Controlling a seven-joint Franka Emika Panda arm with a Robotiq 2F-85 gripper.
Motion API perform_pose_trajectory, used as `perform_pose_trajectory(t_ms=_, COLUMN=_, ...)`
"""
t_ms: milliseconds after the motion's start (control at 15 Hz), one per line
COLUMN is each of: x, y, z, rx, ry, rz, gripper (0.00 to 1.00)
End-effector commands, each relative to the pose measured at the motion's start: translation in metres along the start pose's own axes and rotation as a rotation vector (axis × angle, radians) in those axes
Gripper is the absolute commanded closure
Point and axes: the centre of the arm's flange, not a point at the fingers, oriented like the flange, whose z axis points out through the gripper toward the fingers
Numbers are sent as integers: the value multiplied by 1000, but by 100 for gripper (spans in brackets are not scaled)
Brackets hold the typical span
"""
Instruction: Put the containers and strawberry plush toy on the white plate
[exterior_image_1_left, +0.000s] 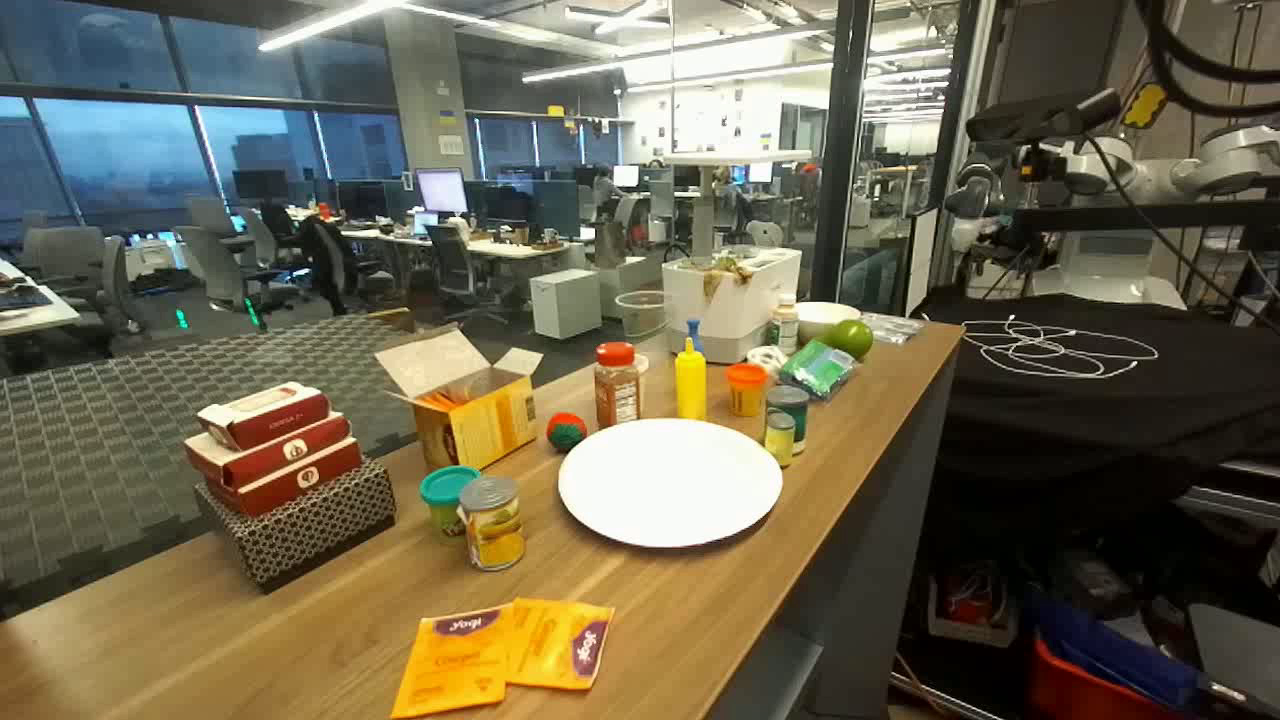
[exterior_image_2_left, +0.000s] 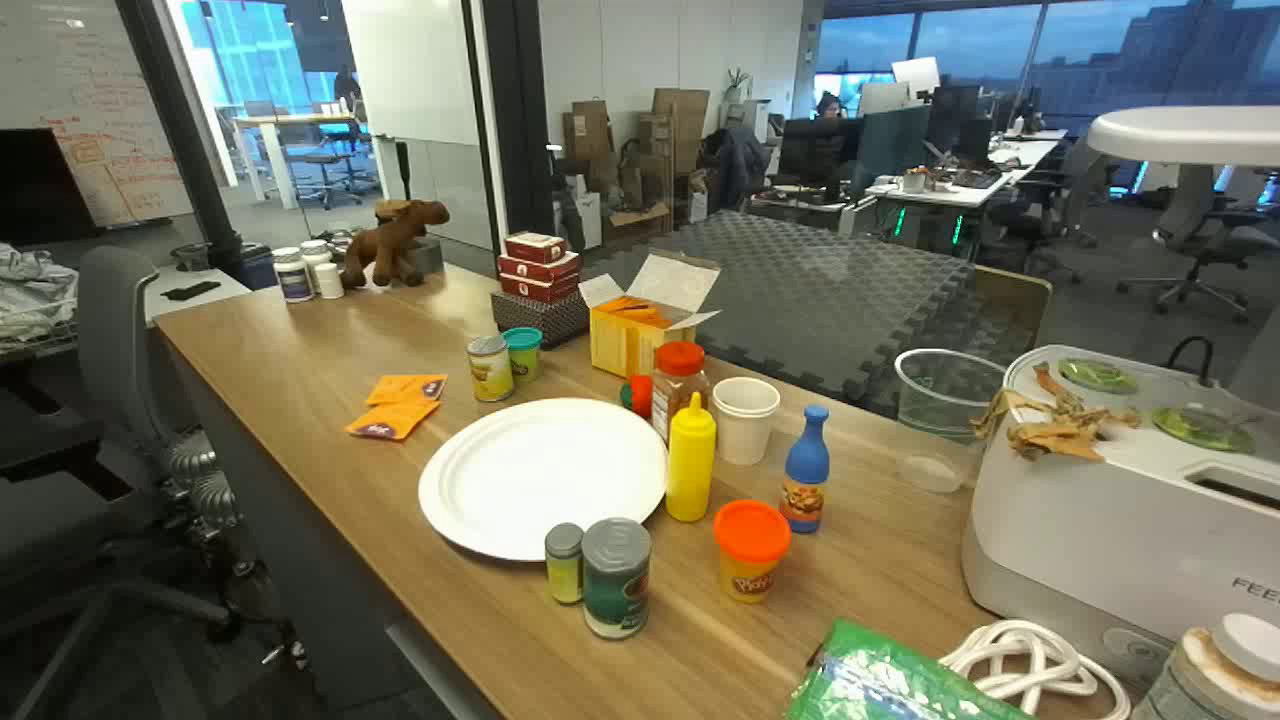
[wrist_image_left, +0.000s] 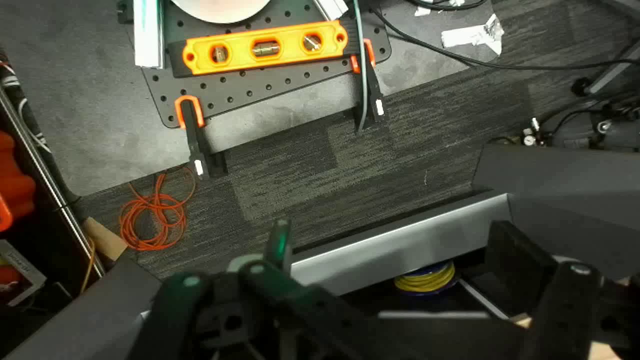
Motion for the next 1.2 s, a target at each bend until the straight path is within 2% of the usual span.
perform_pose_trajectory(t_ms=0, x=0, y=0, z=-1, rx=1, ry=2, rz=0, gripper=0)
perform_pose_trajectory(t_ms=400, x=4, y=-1, z=-1, rx=-3, ry=23, rz=14, gripper=0)
perform_pose_trajectory(t_ms=533, x=24, y=-12, z=1, rx=-7, ry=47, rz=14, gripper=0)
perform_pose_trajectory(t_ms=867, x=95, y=-70, z=15, rx=-23, ry=187, rz=24, gripper=0)
perform_pose_trajectory(t_ms=1133, x=150, y=-119, z=33, rx=-42, ry=212, rz=8, gripper=0)
